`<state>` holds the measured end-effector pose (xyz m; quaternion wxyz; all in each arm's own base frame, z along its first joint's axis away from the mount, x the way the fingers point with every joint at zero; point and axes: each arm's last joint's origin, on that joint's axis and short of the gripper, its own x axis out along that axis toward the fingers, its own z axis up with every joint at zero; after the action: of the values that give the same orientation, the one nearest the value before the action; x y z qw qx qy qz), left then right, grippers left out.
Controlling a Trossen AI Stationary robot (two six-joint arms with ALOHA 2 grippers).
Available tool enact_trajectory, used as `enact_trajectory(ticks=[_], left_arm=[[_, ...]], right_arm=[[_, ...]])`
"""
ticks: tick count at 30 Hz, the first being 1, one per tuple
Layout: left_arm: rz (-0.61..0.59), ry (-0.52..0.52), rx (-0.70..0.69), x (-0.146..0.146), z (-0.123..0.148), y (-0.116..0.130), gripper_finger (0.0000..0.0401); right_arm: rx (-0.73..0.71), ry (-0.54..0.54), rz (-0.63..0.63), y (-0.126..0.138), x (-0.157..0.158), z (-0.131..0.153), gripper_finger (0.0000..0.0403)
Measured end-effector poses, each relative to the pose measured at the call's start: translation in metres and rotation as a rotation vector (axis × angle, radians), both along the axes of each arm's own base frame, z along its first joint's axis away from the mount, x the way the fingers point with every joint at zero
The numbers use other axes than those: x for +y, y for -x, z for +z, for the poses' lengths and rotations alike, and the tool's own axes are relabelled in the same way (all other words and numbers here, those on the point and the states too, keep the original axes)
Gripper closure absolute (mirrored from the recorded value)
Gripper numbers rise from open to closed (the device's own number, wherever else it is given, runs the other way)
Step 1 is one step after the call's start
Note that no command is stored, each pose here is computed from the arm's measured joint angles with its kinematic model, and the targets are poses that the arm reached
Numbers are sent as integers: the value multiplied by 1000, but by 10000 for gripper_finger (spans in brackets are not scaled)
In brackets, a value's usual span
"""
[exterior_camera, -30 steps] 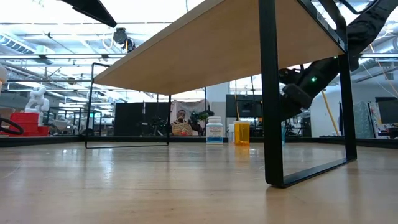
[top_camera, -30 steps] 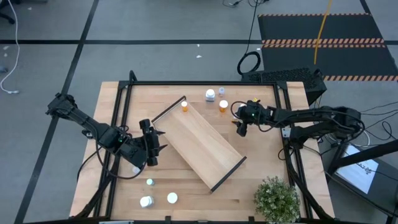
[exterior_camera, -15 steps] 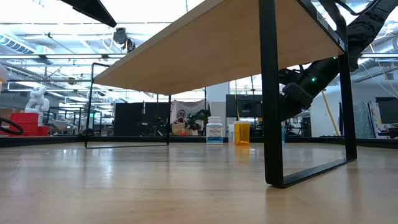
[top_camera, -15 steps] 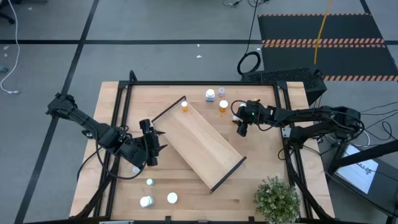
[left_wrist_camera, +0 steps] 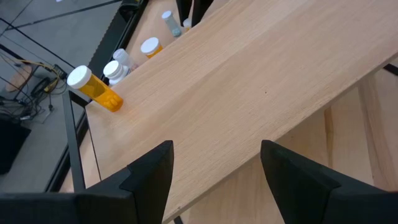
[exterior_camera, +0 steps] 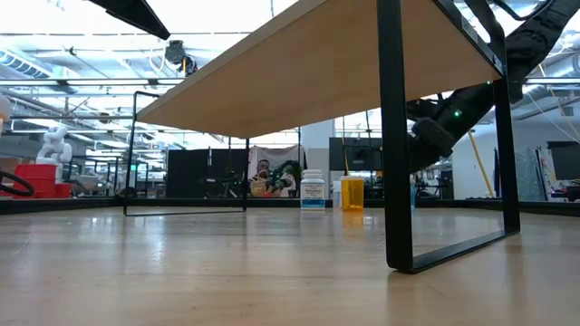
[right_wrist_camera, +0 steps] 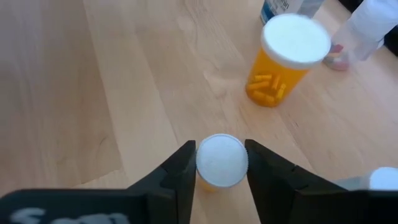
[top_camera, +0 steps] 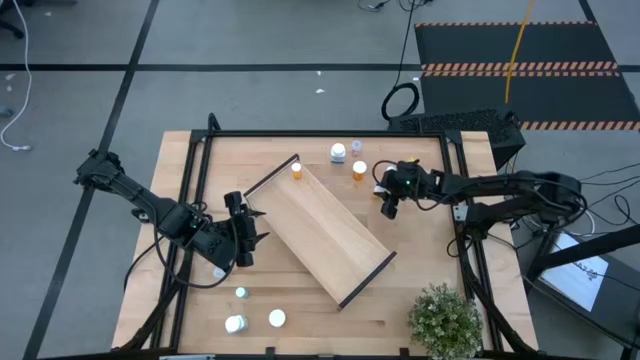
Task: Pick and place medicine bottles onto shelf by color
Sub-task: Put the small orange pill bottle on the shelf aligned with the small orange pill bottle
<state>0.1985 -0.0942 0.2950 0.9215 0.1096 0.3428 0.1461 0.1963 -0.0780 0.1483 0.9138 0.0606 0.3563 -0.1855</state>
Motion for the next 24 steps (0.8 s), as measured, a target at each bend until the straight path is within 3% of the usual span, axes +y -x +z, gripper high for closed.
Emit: enact_trajectory(ticks=[12,24], left_arm=[[-9,3,-22,-1,2,-2,158],[43,25,-49,17,5,-14,158]], right_arm=[[-156,0,-39,9,4,28,280],[-314,37,4,20,19,57,280]])
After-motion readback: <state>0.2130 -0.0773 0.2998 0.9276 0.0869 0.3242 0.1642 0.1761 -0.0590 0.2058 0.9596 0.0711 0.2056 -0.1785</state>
